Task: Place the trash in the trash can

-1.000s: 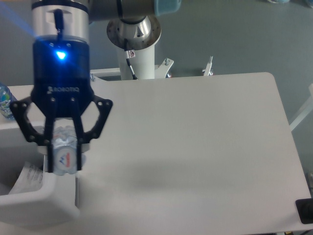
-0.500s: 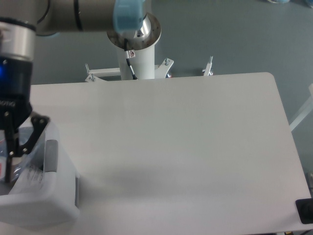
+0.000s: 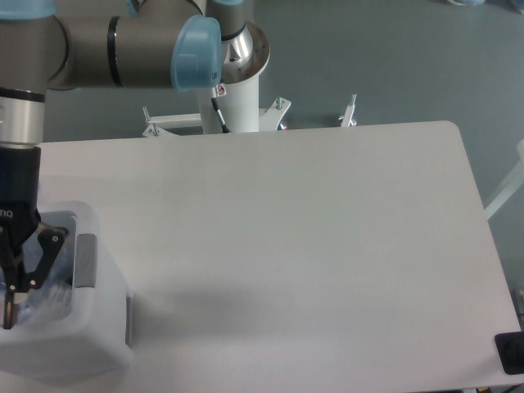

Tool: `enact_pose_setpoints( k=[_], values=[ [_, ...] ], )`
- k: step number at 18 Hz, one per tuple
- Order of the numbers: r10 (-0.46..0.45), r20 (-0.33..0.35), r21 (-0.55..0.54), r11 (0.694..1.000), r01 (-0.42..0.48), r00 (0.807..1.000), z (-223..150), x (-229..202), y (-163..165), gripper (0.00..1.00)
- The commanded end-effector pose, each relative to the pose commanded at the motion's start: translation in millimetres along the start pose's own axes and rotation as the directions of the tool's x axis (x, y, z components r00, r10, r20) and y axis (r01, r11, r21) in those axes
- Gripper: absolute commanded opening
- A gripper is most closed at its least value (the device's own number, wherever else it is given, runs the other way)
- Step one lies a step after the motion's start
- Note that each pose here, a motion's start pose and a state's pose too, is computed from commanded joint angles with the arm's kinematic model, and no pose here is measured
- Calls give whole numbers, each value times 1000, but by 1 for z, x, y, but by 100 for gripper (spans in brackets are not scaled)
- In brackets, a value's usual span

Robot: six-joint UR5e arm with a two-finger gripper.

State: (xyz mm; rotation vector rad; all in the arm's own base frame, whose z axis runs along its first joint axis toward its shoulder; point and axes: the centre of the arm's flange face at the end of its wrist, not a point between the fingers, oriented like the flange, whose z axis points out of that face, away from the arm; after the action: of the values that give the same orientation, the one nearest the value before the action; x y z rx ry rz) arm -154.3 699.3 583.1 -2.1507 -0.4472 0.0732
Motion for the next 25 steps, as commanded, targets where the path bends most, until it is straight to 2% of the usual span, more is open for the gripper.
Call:
enact_pose_setpoints(
  k=[2,3,4,6,10,12,13,15,16,18,21,25],
  values=[
    [-1,25,-12,1000,1,1000,-1,-8,6,100],
    [-13,72,-8,1000,14,997,-9,-27,5,100],
    [-35,132,-3,999,36,991,-14,-58,3,100],
    [-75,199,13,997,74,977,-22,-108,-3,100],
    [-104,302,-6,994,111,948,-29,-198,4,100],
    [-58,347,-54,995,81,936,-31,-228,20,100],
    [-5,375,-78,996,37,927,-37,-242,23,100],
    [116,436,-168,985,-45,892,-46,-273,33,100],
    [164,446,-231,971,-64,880,-50,-287,42,100],
    [272,383,-367,922,-125,883,-47,-291,69,100],
    [431,283,-506,826,-249,857,-66,-314,87,100],
    [524,130,-636,695,-335,842,-98,-342,103,100]
  ],
)
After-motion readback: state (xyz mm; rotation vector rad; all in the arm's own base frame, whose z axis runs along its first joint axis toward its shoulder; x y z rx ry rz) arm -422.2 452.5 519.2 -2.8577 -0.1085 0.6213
